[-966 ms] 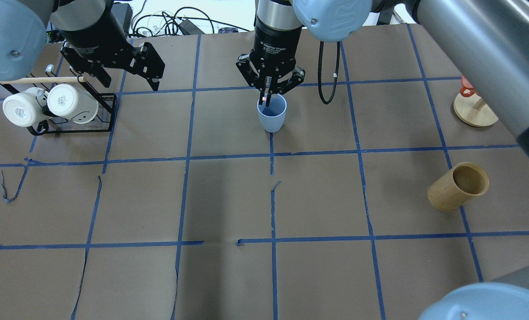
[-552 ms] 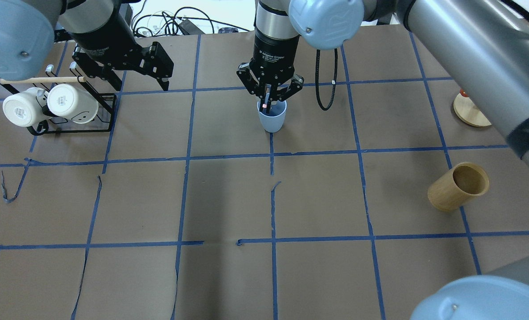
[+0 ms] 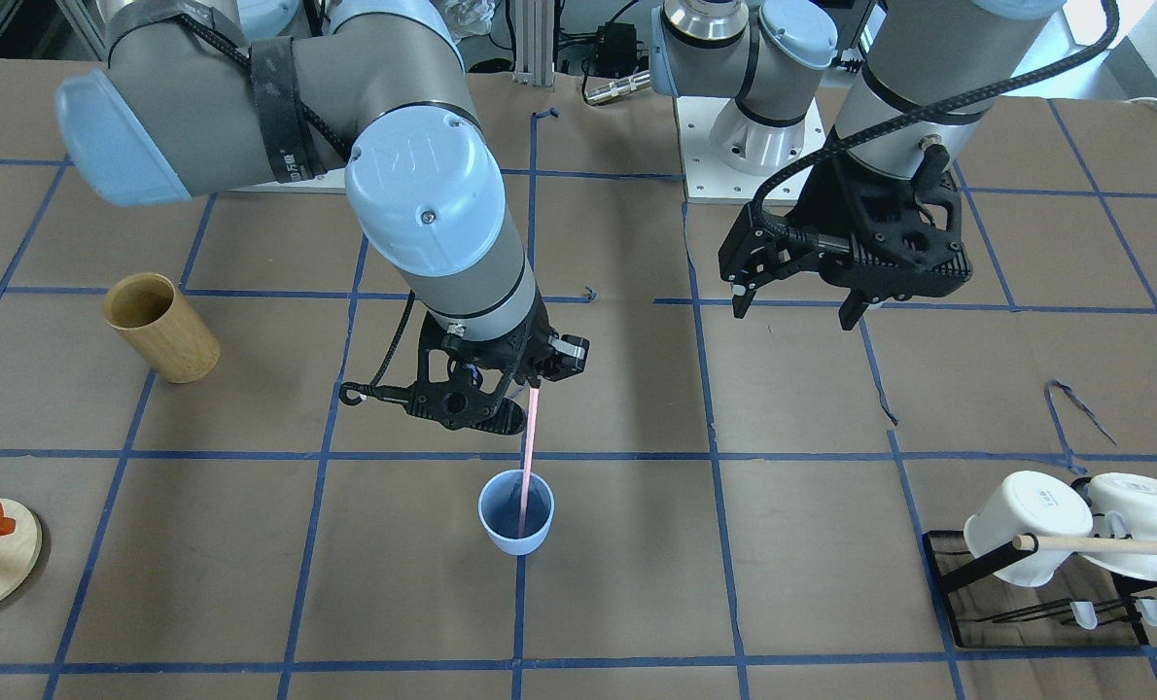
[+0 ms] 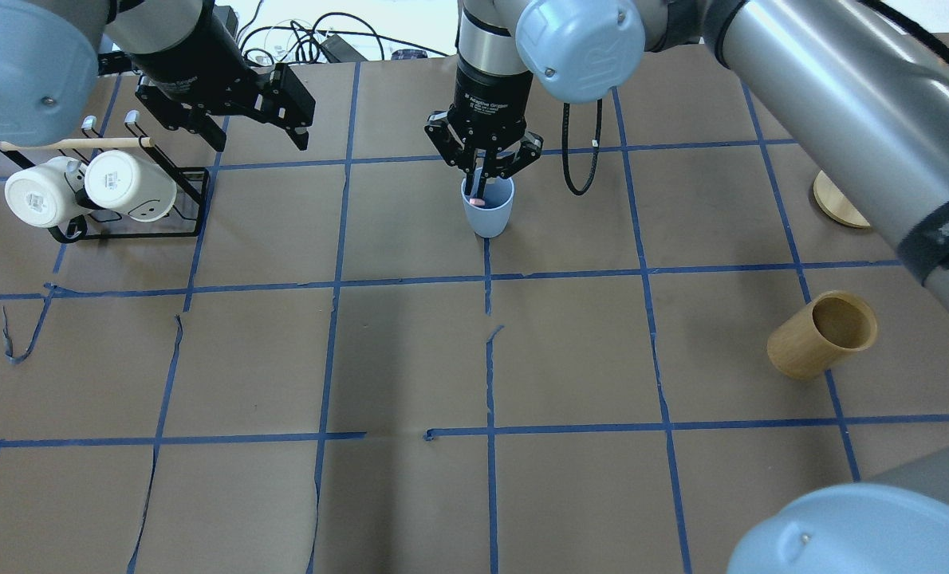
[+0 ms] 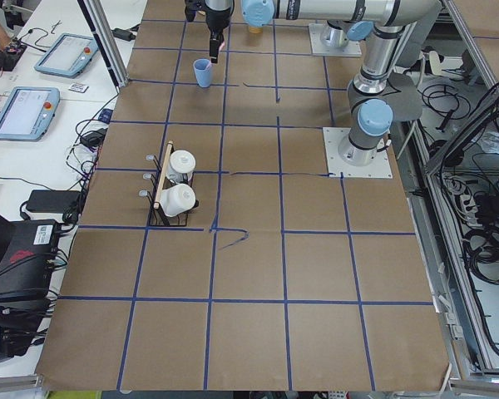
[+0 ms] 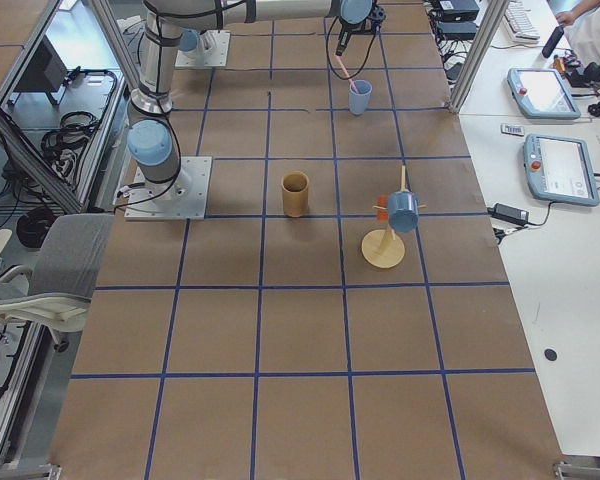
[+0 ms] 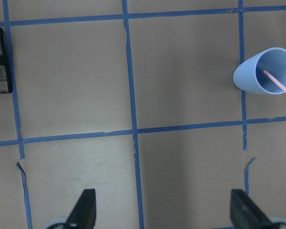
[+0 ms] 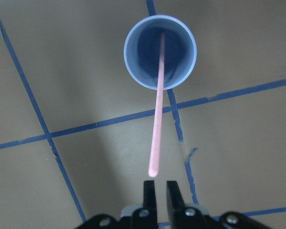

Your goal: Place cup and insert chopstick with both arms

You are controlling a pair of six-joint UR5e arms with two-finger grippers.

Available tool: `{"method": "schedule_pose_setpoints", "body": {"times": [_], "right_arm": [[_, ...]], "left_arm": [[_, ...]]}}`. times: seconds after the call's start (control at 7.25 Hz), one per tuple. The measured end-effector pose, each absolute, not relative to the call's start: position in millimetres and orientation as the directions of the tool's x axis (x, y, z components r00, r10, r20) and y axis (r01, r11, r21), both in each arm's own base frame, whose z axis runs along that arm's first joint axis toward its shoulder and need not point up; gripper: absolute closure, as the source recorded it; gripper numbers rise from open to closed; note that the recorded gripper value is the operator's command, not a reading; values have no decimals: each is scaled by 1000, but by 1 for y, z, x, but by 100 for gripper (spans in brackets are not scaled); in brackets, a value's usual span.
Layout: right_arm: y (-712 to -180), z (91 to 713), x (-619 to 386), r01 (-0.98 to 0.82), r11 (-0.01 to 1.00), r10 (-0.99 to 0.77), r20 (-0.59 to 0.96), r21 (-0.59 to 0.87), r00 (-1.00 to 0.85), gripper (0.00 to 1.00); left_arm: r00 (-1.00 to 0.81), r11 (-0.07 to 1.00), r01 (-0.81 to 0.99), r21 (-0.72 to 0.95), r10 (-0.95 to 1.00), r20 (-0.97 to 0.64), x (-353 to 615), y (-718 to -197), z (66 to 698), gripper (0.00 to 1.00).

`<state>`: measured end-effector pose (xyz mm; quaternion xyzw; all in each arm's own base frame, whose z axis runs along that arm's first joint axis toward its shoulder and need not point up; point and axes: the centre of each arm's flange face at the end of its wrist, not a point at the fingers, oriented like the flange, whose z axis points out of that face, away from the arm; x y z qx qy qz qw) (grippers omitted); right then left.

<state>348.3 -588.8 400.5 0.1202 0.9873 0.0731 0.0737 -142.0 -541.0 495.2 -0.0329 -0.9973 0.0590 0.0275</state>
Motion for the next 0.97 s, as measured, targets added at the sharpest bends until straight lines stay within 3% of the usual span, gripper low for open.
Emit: {"method": "schedule_pose_setpoints", "body": {"times": [0.28,0.69,0.97], "right_arm": [[-592,401,347,226,966,242,-128,128,-962,40],[-597,412,335,175,983,179,-96,47,-979,7],[-603,440,281,35,997,36,15,-64,-999,0]], "left_arm": [[-997,988,61,-144,68,44,-140,-544,498,0],[-997,985,60,-163,67,39,-139,-545,500,0],[-997,984,60,-165,67,39,-139,-545,501,0]]}}
